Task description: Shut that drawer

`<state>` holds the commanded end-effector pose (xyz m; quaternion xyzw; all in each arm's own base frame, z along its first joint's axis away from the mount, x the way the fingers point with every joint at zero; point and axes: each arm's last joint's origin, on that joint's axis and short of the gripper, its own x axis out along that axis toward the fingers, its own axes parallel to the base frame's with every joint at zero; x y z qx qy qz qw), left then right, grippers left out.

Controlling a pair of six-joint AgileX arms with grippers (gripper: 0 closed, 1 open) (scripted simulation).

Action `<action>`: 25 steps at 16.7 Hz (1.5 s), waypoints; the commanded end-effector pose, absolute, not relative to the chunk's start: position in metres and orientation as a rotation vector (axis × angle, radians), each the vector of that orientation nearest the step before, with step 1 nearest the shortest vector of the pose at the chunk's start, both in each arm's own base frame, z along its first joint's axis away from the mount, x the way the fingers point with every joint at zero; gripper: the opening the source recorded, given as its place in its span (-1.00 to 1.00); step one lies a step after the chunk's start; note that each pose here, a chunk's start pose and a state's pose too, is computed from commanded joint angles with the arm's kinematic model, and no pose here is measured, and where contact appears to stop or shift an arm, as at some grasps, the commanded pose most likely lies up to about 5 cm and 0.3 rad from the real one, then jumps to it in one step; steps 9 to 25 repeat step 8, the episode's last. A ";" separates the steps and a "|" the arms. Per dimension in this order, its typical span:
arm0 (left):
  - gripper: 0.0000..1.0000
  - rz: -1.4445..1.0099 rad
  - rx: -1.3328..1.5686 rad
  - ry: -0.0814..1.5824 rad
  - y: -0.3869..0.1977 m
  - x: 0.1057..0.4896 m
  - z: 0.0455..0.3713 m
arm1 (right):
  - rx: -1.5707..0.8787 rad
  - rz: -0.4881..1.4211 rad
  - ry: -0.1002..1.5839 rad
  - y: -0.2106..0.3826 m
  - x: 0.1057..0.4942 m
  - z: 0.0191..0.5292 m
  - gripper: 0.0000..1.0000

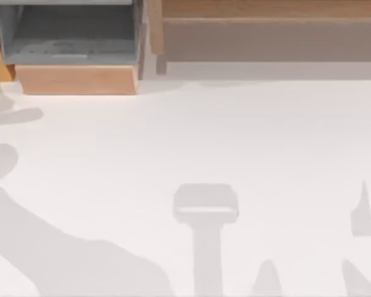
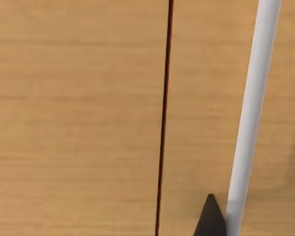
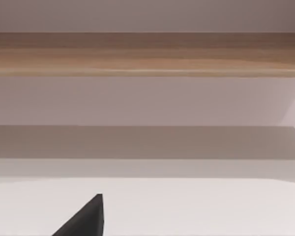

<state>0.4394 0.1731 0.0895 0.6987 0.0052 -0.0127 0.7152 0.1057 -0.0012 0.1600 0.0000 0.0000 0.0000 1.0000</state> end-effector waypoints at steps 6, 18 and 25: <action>1.00 -0.028 1.547 0.011 0.173 0.439 0.090 | 0.000 0.000 0.000 -0.001 0.106 0.160 1.00; 1.00 -0.028 1.547 0.011 0.173 0.439 0.090 | 0.000 0.000 0.000 -0.001 0.106 0.160 1.00; 1.00 -0.028 1.547 0.011 0.173 0.439 0.090 | 0.000 0.000 0.000 -0.001 0.106 0.160 1.00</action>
